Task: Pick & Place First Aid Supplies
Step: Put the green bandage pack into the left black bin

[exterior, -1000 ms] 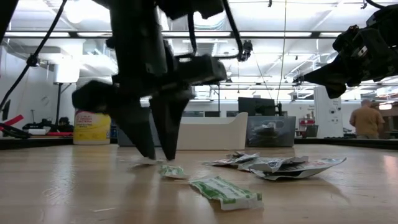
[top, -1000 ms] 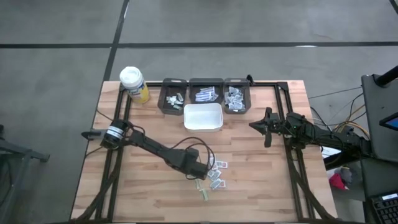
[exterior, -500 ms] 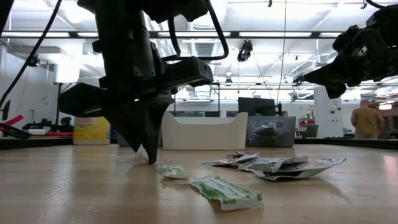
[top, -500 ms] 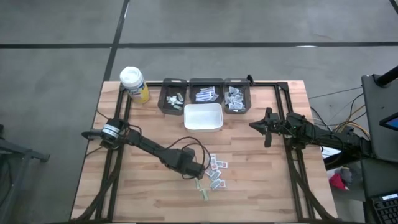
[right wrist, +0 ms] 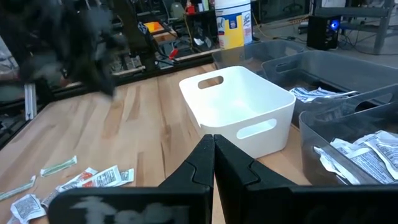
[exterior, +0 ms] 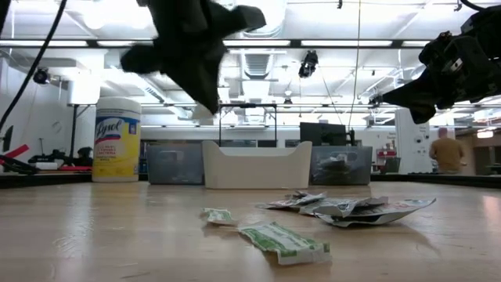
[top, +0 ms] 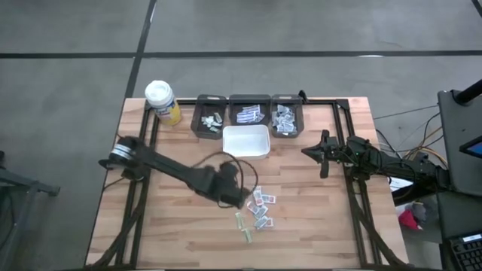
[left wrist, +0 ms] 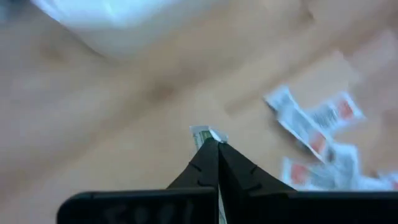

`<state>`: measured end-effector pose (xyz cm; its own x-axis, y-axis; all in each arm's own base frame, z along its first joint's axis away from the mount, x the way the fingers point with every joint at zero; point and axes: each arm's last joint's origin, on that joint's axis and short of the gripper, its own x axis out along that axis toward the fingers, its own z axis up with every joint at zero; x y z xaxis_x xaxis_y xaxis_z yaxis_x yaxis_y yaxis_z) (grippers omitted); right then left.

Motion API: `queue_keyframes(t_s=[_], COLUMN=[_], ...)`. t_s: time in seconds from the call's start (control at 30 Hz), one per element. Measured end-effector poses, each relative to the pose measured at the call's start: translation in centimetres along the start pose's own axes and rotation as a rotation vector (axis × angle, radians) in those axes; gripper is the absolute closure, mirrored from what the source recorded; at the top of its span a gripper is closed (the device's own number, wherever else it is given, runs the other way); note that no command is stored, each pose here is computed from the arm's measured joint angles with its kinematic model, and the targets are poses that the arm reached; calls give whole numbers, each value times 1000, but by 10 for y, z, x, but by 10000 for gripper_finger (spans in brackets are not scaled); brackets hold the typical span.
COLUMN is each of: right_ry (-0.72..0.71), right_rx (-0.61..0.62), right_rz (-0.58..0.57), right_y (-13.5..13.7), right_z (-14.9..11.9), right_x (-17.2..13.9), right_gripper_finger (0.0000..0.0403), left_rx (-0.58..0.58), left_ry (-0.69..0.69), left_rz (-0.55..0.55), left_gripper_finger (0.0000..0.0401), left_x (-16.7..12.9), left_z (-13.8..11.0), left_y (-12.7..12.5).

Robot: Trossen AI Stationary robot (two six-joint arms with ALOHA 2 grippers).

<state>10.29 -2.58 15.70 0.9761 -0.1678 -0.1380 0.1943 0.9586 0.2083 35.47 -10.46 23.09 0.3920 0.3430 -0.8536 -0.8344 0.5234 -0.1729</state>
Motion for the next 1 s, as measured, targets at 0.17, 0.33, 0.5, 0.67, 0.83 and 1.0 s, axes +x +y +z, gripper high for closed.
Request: queue_keyframes(t_s=[0.17,0.33,0.5,0.67,0.83,1.0], right_ry=[1,1,1,-4,-10,-9], right_rx=[0,0,0,1,6,5], right_rz=[-1,-1,-2,-31,-63,-83], right_y=[0,0,0,-1,-2,-2], right_z=[0,0,0,0,0,0], right_x=[0,0,0,0,0,0], right_gripper_finger=[394,394,394,394,394,394], left_rx=[90,161,184,173,51,-10], left_ry=[-124,-177,-137,-50,44,143], left_rz=[173,314,444,393,204,186], left_gripper_finger=[401,401,401,401,401,398], left_x=[-36,-49,-27,16,59,87], left_z=[45,99,158,208,228,216], left_y=[28,67,114,166,217,243])
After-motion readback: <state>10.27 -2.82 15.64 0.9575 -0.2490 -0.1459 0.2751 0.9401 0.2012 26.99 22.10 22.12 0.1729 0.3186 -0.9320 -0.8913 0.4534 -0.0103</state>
